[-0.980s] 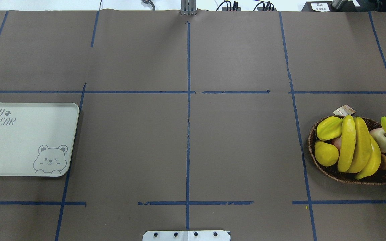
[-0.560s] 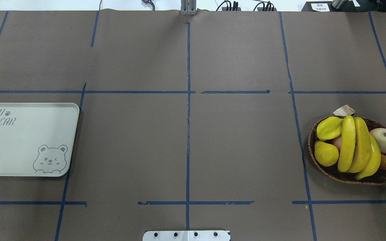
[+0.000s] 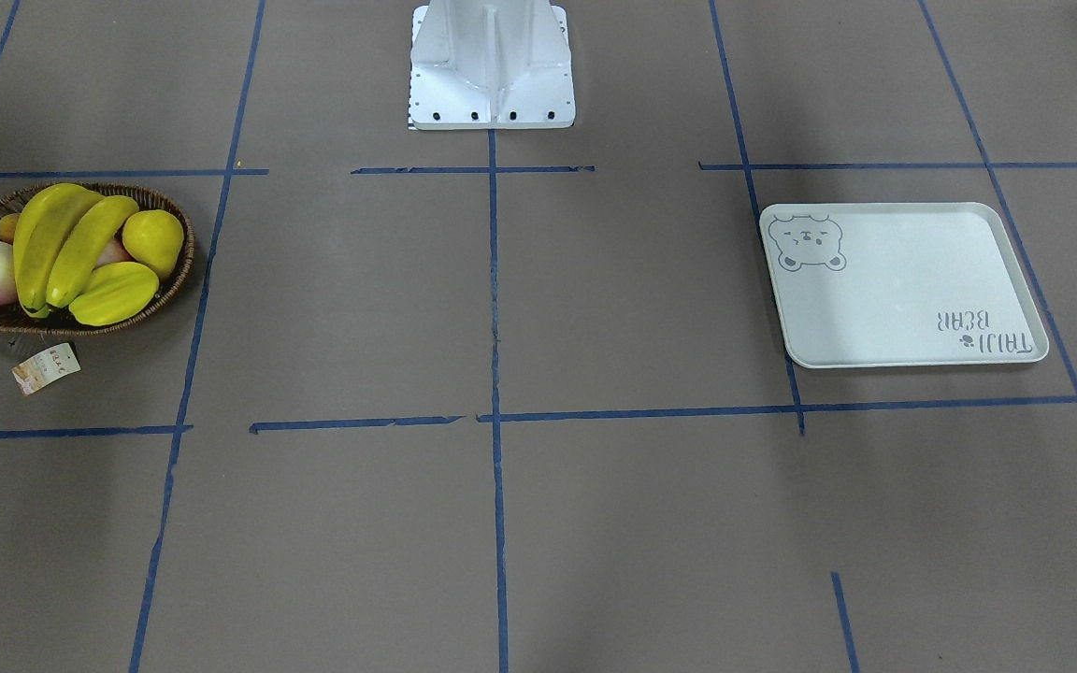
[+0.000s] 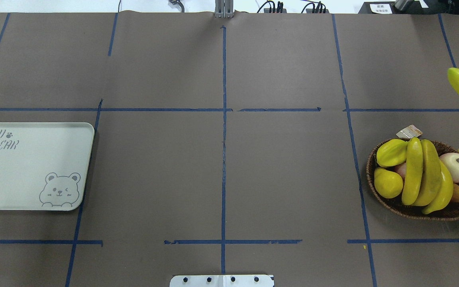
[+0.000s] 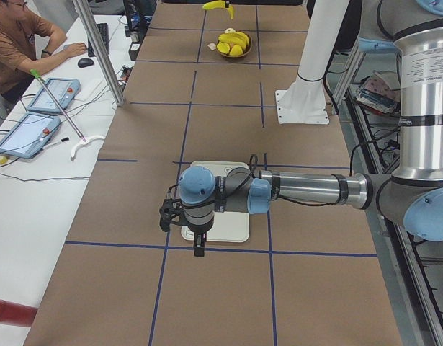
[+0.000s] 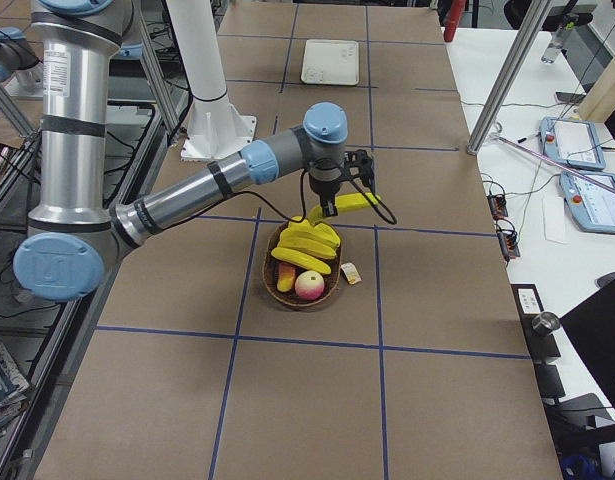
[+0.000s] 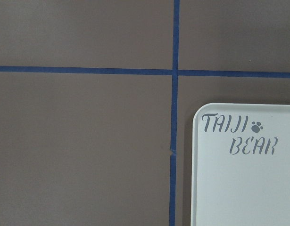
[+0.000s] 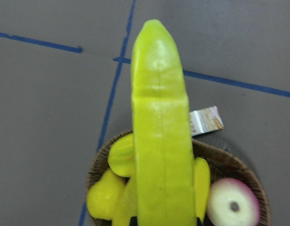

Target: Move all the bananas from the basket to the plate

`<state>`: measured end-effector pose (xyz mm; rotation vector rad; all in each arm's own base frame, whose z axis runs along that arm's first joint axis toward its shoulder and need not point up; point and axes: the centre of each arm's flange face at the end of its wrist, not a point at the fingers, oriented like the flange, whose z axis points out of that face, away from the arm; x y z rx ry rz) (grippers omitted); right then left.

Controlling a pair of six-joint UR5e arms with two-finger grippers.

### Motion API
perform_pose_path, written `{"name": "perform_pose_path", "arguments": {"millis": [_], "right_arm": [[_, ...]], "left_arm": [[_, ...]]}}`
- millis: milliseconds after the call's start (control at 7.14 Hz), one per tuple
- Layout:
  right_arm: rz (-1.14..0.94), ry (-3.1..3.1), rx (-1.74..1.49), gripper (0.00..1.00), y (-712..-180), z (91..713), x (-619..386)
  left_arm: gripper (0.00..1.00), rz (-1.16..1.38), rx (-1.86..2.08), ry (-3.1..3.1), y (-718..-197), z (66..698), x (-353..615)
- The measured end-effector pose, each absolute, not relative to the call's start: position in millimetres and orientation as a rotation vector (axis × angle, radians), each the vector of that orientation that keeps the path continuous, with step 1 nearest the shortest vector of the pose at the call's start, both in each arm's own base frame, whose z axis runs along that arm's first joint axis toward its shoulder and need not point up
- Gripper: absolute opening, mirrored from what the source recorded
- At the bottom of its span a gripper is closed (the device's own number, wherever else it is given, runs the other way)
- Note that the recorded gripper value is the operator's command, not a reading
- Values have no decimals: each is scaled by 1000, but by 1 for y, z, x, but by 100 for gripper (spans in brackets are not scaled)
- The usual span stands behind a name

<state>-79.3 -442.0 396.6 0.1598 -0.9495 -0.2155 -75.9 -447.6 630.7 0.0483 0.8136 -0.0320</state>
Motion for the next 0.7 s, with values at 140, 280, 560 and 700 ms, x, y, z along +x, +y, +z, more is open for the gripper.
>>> {"name": "perform_pose_path", "arguments": {"millis": [140, 280, 560, 700], "right_arm": [[-216, -999, 144, 1, -470, 354, -122], [-193, -1042, 105, 1, -486, 307, -172], [-109, -1082, 30, 1, -483, 216, -273], [-71, -1086, 22, 1, -470, 181, -313]], "left_arm": [[100, -30, 63, 836, -455, 622, -74], [100, -40, 80, 871, -470, 604, -71], [99, -56, 104, 913, -520, 545, -36], [99, -55, 106, 942, -546, 509, 13]]}}
